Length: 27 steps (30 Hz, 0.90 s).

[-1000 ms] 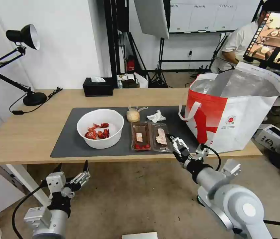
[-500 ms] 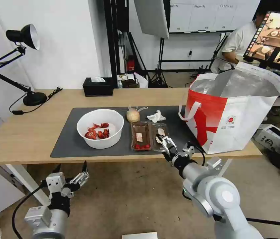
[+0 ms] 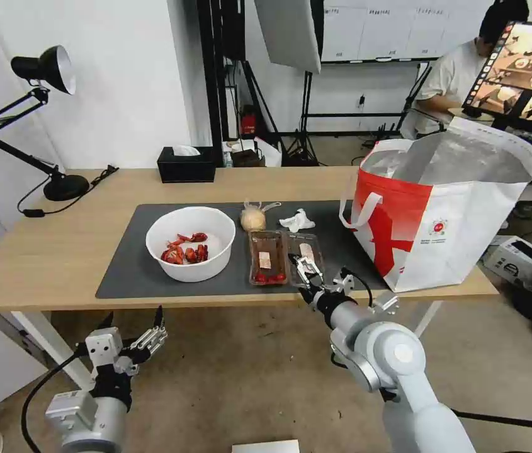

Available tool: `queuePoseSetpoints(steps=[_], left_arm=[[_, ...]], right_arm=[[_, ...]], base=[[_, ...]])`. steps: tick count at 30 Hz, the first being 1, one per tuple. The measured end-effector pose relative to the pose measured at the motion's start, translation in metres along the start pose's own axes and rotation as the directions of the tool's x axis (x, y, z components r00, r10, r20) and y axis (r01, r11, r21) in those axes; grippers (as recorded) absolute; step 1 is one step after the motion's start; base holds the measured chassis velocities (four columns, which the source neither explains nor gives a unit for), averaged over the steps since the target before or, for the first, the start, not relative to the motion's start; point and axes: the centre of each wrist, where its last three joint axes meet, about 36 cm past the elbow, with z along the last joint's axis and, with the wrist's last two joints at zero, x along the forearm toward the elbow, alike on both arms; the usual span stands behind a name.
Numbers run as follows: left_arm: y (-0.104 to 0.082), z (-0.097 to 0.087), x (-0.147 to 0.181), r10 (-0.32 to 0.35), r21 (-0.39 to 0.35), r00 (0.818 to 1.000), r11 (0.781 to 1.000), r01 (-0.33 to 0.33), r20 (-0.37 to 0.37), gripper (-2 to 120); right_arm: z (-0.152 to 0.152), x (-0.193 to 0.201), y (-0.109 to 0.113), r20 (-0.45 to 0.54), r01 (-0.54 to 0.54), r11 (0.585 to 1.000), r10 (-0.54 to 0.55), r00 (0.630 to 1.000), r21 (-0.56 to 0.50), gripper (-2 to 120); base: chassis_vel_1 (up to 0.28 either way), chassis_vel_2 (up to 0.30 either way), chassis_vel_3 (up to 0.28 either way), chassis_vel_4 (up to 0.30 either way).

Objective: Pick up the trash from the table and place it into the takeout bag.

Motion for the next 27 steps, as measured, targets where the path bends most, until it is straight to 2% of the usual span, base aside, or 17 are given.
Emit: queuePoseSetpoints(steps=[27], left_arm=[[0.002, -0.001, 0.001, 0.000, 0.002, 1.000, 1.000, 0.000, -0.004, 100]], right_arm=[[0.005, -0.016, 0.007, -0.002, -0.059, 0.998, 0.059, 0.998, -0.022, 100]], base=[[0.000, 0.000, 0.000, 0.000]])
